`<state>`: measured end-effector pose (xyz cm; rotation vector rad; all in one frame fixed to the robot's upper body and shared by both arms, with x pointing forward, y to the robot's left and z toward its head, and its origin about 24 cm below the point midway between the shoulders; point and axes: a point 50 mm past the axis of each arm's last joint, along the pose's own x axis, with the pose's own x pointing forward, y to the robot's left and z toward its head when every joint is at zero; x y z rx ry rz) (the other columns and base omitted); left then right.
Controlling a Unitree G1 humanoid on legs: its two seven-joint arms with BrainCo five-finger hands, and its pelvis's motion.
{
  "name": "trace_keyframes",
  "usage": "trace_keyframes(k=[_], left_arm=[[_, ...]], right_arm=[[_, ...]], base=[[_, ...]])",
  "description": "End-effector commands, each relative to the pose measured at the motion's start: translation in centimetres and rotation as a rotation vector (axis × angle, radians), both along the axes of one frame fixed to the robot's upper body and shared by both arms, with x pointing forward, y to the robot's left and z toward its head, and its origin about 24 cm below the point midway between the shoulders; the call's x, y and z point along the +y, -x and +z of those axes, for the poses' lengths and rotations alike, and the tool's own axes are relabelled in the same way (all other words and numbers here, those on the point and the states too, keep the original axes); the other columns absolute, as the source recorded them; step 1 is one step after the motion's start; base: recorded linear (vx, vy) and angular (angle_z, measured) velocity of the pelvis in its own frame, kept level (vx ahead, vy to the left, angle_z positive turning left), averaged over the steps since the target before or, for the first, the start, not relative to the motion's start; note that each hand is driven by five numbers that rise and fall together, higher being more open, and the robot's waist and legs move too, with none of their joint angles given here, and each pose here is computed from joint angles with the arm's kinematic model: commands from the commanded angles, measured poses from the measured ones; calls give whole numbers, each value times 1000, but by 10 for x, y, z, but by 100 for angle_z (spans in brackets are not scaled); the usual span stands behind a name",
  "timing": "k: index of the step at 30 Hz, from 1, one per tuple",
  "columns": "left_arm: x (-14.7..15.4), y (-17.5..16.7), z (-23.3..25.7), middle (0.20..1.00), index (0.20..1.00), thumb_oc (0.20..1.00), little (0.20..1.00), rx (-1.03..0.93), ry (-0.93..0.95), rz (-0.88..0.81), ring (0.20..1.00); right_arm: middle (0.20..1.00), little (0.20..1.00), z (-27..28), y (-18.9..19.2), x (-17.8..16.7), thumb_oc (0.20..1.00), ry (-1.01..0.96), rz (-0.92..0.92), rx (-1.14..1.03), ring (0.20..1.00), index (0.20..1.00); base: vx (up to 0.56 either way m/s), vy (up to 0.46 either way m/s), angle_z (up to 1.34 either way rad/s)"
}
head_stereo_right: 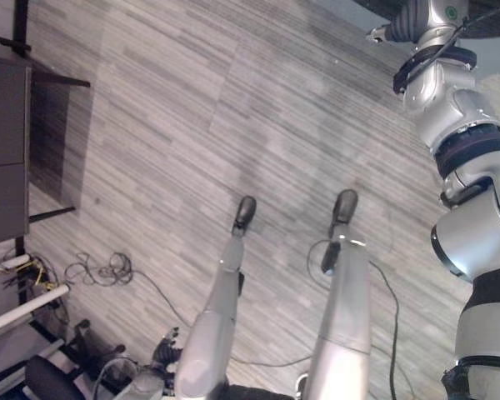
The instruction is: Grab the laundry basket,head to the washer,open it,put in the laundry and shut it.
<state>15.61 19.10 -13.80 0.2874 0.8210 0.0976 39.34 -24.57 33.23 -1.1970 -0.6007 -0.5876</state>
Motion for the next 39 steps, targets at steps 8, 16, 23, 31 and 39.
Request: trace_keyframes(k=[8, 16, 23, 31, 39], left_arm=[[30, -10, 5, 1000, 1000, 1000, 1000, 16, -146, 19, 1000], [14, -15, 3, 1000, 1000, 1000, 1000, 51, -180, -89, 1000], [28, 12, -8, 1000, 1000, 1000, 1000, 174, -228, -148, 1000], [44, 27, -12, 1000, 1000, 1000, 1000, 253, -209, -73, 1000], [29, 40, -20, 1000, 1000, 1000, 1000, 315, -187, -143, 1000]], right_arm=[[1000, 1000, -43, 14, -50, 1000, -245, -115, -47, 1000, 1000], [1000, 1000, -271, 63, -71, 1000, -624, -266, 502, 1000, 1000], [1000, 1000, -388, 149, -56, 1000, -780, -366, 910, 1000, 1000], [1000, 1000, -449, 227, -40, 1000, -920, -486, 1178, 1000, 1000], [1000, 1000, -478, 312, -45, 1000, -1073, -724, 1351, 1000, 1000]], base=[[-65, 134, -19], [28, 276, -21], [21, 281, -40], [-108, 110, -59], [-47, -87, -23]])
